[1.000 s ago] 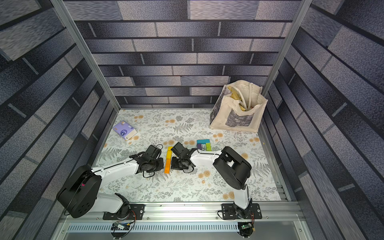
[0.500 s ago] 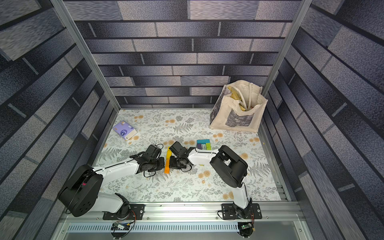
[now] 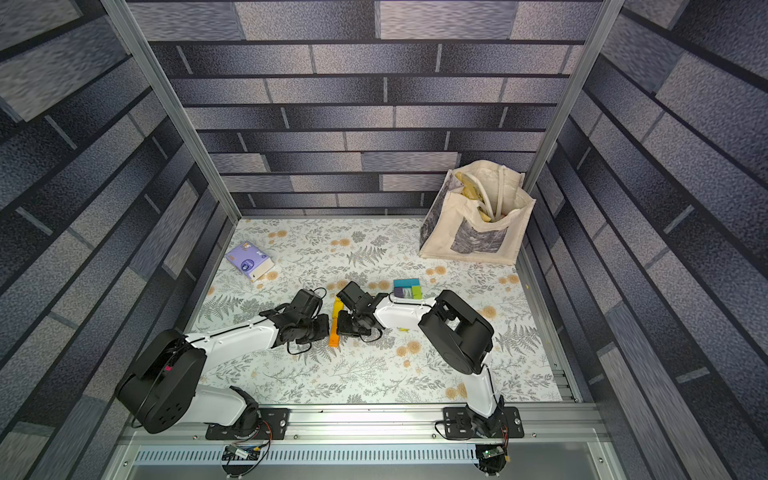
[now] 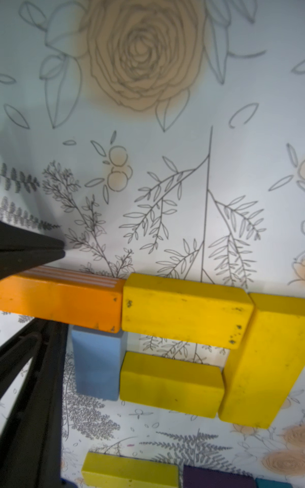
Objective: Assemble the letter p with building blocks
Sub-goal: Adjust the building block at the center of the board.
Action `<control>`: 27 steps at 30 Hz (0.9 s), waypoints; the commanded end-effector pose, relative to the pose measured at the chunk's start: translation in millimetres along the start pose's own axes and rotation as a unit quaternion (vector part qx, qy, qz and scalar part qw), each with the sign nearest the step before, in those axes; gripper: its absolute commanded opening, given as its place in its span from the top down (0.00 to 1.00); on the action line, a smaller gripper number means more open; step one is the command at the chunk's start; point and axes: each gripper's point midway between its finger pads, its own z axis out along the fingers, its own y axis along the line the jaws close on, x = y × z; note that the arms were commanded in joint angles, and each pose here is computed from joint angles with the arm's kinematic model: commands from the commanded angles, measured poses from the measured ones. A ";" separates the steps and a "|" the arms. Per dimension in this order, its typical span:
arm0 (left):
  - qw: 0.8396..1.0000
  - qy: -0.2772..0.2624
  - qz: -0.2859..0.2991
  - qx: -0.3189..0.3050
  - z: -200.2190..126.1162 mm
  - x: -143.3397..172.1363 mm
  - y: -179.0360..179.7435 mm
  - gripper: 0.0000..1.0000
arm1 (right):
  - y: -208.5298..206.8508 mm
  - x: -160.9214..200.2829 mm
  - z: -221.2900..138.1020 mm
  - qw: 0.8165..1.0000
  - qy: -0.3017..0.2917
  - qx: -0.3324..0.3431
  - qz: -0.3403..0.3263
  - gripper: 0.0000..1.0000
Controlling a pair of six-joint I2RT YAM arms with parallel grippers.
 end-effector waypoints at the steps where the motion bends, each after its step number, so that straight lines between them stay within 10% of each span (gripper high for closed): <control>1: 1.000 0.019 -0.007 -0.010 2.5 10.9 9.2 1.00 | -2.1 1.8 6.0 1.000 0.008 0.013 0.001 1.00; 27: 1.000 0.016 -0.016 -0.003 11.6 -1.2 9.2 1.00 | -59.9 -27.6 -62.2 0.996 -0.050 0.070 0.020 1.00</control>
